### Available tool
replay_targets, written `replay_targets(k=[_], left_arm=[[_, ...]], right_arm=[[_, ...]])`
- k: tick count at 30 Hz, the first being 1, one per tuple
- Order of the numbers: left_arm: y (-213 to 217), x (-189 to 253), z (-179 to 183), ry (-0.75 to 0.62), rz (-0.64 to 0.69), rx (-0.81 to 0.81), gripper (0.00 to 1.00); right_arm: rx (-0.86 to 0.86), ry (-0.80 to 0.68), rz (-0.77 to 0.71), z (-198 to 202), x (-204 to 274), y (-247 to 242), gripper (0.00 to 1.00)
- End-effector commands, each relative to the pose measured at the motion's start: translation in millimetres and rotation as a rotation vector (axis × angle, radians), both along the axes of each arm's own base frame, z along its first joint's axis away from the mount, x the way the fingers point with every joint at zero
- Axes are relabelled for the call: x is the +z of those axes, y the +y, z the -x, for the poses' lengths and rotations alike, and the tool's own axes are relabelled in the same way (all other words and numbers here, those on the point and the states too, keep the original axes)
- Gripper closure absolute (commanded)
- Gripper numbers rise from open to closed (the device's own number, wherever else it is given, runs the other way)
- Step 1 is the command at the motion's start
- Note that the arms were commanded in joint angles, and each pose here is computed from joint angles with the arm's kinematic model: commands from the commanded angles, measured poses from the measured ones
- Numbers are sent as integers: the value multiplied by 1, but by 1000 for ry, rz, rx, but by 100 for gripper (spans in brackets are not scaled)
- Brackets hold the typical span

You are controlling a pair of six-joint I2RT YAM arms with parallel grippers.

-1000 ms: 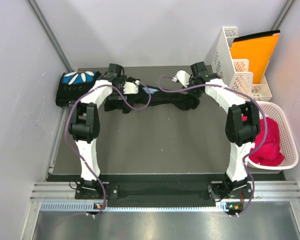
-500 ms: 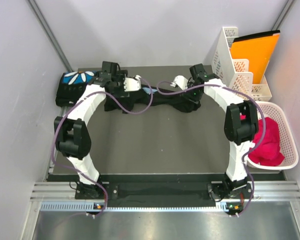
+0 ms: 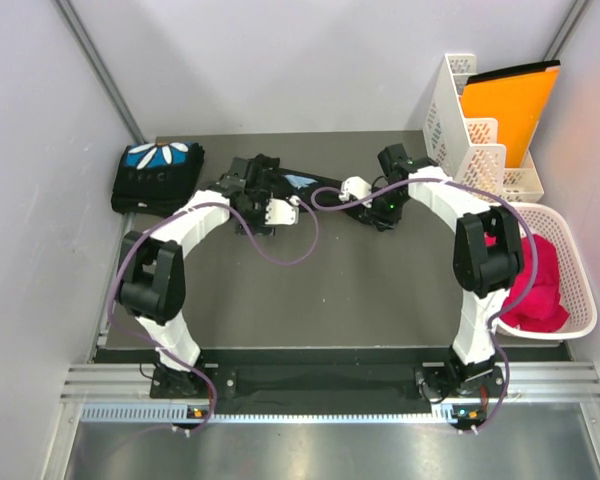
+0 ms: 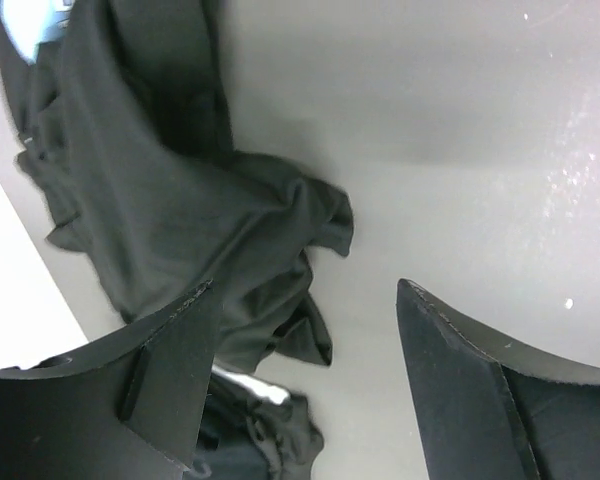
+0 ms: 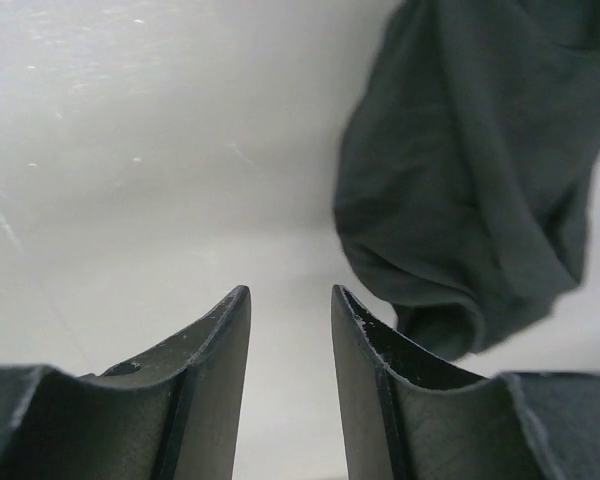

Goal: Fold and stack the t-shirts
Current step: Flatten the tshirt out

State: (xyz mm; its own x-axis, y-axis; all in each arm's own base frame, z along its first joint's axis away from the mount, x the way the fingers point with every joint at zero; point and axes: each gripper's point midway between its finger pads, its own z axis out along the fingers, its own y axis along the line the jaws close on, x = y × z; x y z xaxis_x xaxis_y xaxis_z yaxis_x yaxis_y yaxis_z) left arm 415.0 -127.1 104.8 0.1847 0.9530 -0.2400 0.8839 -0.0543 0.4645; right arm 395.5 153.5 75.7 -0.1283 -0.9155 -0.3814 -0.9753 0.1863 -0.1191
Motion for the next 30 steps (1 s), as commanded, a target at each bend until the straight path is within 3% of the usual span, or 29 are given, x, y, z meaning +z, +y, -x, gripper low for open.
replay_targets(k=[1,17,22,25,26,30], left_arm=[[-14,-11,-15,-9,25,-9,25],[-13,-33,-48,-55,-18,61,27],[-10,-36,-47,-60,-26,66,34],[-7,-38,-45,-54,-40,68,58],[-7,-40,-45,-51,-40,69,72],[-6,-43,-44,-40,-37,87,100]], right_arm=[[64,-11,-48,10,11,16,61],[9,-37,-1,-28,-31,22,59],[-24,-65,2,-48,-34,28,60],[-45,-83,7,-58,-35,28,65],[-48,-88,7,-60,-36,28,67],[-56,-99,23,-62,-37,25,72]])
